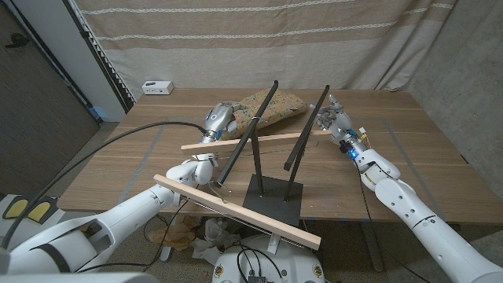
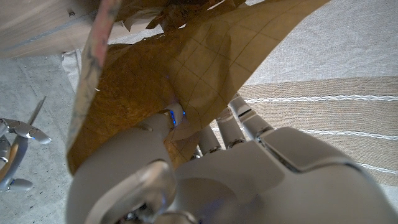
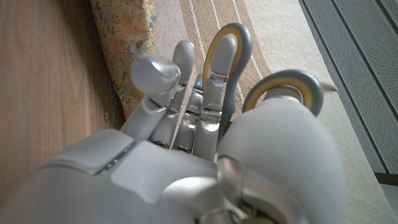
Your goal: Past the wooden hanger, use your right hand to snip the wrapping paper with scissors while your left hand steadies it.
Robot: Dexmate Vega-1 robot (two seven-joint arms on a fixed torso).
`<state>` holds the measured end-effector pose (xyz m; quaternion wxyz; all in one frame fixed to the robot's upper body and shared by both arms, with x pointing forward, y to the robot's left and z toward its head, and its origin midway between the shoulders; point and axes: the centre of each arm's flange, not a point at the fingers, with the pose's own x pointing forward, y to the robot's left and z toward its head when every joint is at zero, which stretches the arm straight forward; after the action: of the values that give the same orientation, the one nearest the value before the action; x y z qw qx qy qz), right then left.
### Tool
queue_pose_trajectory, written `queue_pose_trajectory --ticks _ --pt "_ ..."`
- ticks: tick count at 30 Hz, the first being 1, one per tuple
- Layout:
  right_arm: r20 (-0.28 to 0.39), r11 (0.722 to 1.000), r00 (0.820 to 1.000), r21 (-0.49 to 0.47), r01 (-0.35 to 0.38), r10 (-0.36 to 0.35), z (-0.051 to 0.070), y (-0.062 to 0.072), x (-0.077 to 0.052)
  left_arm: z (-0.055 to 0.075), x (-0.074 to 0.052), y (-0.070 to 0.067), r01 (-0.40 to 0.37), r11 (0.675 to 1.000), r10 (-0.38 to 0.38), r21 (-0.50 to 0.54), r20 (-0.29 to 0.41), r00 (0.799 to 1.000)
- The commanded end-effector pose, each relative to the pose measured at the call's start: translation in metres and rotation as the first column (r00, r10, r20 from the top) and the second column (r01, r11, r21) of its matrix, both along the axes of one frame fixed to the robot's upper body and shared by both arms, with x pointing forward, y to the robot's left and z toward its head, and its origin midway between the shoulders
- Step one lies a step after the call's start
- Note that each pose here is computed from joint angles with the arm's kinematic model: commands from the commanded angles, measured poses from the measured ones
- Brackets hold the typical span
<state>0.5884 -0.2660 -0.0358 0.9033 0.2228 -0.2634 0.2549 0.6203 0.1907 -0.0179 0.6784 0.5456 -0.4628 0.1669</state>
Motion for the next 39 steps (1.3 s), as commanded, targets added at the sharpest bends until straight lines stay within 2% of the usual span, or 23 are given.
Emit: queue_pose_trajectory --ticks 1,22,30,39 --pt "-0.002 1.0 1.0 -0.015 0.016 -0.016 0.001 0.0 -0.001 0.0 0.0 0.002 -0.002 1.0 0.002 0.001 0.005 1.0" --pt "0.012 0.998 0.999 -0.045 0.042 -0.041 -0.002 -0.003 -0.001 0.0 -0.001 0.005 -0.01 1.0 0.01 -0.002 0.004 1.0" --pt "0.028 0.996 0.998 -0.07 0.051 -0.049 0.001 -0.003 -0.005 0.009 -0.004 0.013 -0.035 0.999 0.036 -0.012 0.027 0.999" --pt "0.002 0.995 0.997 -0.054 0.08 -0.08 -0.002 -0.001 -0.003 0.01 -0.004 0.017 -0.042 0.999 0.043 -0.011 0.027 0.999"
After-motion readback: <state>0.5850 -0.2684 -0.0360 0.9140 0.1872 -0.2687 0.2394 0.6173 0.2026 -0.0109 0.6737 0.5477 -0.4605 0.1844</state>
